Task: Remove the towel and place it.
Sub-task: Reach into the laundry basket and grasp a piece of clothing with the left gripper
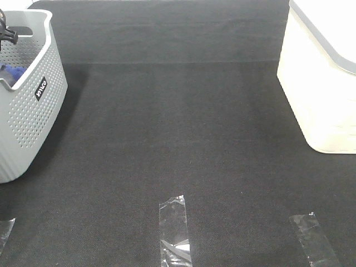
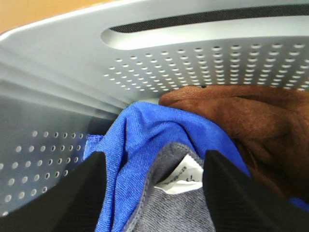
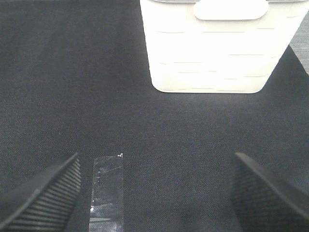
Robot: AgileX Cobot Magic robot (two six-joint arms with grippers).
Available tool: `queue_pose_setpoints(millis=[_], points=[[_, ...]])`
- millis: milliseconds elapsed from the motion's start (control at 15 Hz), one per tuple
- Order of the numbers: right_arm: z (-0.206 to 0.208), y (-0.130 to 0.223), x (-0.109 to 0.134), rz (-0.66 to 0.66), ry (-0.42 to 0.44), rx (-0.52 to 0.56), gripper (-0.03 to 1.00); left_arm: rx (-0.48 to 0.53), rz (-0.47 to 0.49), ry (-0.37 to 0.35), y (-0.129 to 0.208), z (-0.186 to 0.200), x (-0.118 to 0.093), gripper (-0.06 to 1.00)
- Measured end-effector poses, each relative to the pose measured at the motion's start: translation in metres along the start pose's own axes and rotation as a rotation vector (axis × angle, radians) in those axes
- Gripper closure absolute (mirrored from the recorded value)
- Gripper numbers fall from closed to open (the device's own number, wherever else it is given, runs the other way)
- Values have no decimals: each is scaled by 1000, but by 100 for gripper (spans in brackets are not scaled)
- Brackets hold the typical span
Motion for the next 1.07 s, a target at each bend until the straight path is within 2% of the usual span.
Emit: queue_pose_setpoints(millis=[467,733,867,1067], points=[[0,0,0,0,0,4,19,71,-50,-38,16,-22,-1,39],[0,0,0,0,0,4,19,26,-54,-28,11,-26,-3,41],[0,0,0,0,0,4,19,29,-54,-29,12,-26,-3,46],[0,0,0,0,0,4,19,31,-56,-32,12,-26,-3,47]])
Point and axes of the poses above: a point on each arm's last joint axis where the gripper is mounted, z pointing back along that axis away from the gripper, x along the wrist's bending axis when the last joint is at zero, y = z × x, the point moved 5 cm from there along -z, pointing out along that axis toward the gripper, and after that the axes turned 4 degrees about z, right-handed, at the moved point
